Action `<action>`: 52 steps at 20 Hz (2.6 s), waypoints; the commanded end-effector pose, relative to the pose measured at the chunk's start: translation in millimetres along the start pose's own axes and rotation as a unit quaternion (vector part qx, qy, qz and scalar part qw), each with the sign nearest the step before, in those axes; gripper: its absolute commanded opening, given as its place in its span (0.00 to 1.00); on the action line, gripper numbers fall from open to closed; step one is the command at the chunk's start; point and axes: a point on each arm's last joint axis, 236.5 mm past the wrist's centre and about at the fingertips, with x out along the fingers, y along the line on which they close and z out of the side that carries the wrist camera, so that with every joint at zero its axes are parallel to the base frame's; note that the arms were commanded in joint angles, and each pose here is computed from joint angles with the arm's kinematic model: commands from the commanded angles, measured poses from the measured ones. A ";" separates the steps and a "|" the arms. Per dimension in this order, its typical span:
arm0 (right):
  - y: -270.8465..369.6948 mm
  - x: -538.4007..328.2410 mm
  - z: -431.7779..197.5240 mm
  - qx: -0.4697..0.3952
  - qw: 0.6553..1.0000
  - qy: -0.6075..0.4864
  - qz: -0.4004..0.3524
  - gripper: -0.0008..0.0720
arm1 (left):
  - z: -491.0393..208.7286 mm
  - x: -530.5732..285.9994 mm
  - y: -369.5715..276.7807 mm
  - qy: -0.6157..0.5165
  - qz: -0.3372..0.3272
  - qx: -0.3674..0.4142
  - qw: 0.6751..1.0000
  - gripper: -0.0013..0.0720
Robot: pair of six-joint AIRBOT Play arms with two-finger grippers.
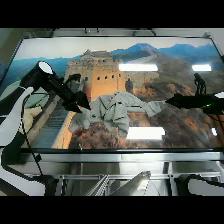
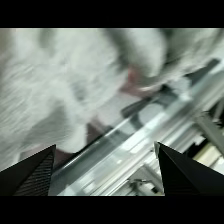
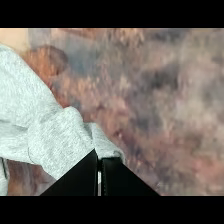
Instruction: Fold the shirts.
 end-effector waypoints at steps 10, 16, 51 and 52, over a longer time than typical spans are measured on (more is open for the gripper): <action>2.4 -2.0 1.7 -0.011 1.000 -0.001 0.000 0.04 | -22.0 55.3 38.7 0.029 0.092 -0.014 0.995 0.59; 2.4 -2.0 1.6 -0.011 1.000 -0.001 0.000 0.03 | -16.7 52.0 45.7 0.021 0.110 0.002 0.994 0.60; 315.8 -424.3 49.6 -0.329 0.786 -0.514 -0.099 0.03 | -211.4 -429.0 -239.6 -0.674 0.198 0.283 0.653 0.04; 289.0 -403.7 61.6 -0.297 0.813 -0.492 -0.091 0.03 | -198.0 -420.8 -211.1 -0.654 0.189 0.255 0.687 0.04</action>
